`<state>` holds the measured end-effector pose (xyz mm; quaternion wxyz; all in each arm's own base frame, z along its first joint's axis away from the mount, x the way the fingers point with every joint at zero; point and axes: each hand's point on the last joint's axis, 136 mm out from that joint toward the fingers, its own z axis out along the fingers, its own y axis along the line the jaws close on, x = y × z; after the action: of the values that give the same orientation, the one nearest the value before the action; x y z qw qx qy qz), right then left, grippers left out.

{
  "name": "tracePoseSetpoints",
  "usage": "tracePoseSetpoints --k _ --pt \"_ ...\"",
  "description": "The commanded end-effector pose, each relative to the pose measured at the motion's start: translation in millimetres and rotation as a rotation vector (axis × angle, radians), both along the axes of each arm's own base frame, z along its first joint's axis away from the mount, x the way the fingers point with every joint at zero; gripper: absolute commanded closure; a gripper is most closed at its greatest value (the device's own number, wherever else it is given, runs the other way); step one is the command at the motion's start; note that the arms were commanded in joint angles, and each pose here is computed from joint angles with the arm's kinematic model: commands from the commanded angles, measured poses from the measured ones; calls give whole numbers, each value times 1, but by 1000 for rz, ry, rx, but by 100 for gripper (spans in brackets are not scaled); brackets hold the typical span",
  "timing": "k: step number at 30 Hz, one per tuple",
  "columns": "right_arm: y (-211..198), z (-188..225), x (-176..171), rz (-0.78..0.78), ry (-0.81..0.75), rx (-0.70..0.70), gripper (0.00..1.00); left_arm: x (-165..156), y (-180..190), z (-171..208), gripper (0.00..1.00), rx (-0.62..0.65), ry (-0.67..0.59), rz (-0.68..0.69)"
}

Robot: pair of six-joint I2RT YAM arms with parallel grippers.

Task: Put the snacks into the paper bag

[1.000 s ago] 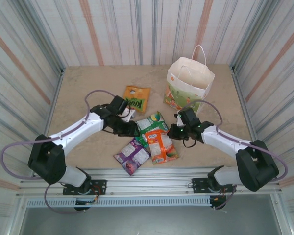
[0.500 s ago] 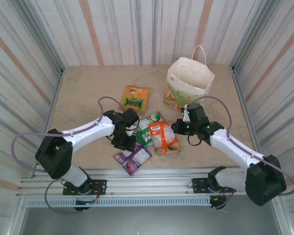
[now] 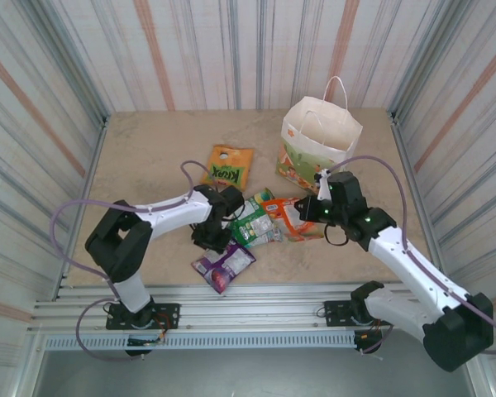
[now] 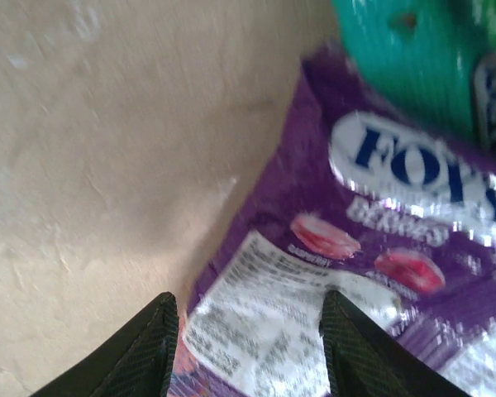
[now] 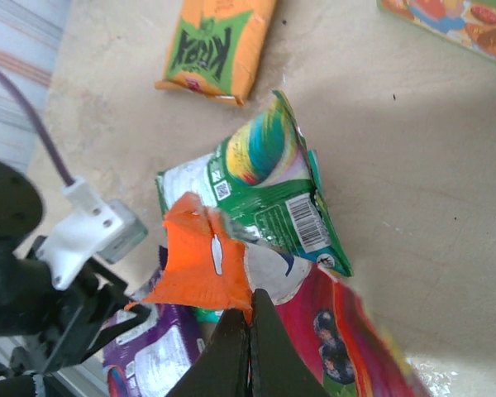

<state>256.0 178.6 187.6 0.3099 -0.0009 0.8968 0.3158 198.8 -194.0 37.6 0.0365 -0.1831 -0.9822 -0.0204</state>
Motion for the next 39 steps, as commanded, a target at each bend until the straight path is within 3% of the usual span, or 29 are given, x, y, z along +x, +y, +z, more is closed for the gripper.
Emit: tracePoseSetpoints --k 1,13,22,31,39 --pt "-6 32 -1 1 -81 6 100 30 10 5 50 53 -96 18" --pt "-10 71 -8 23 -184 21 100 89 32 31 50 -14 -228 71" --pt "-4 88 -18 141 -295 -6 100 90 -11 98 49 -340 -360 7" --pt "9 103 -37 346 -454 -39 100 56 -77 196 46 -829 -442 -373" --pt "24 113 -41 434 -496 23 100 7 -123 235 41 -1032 -428 -730"
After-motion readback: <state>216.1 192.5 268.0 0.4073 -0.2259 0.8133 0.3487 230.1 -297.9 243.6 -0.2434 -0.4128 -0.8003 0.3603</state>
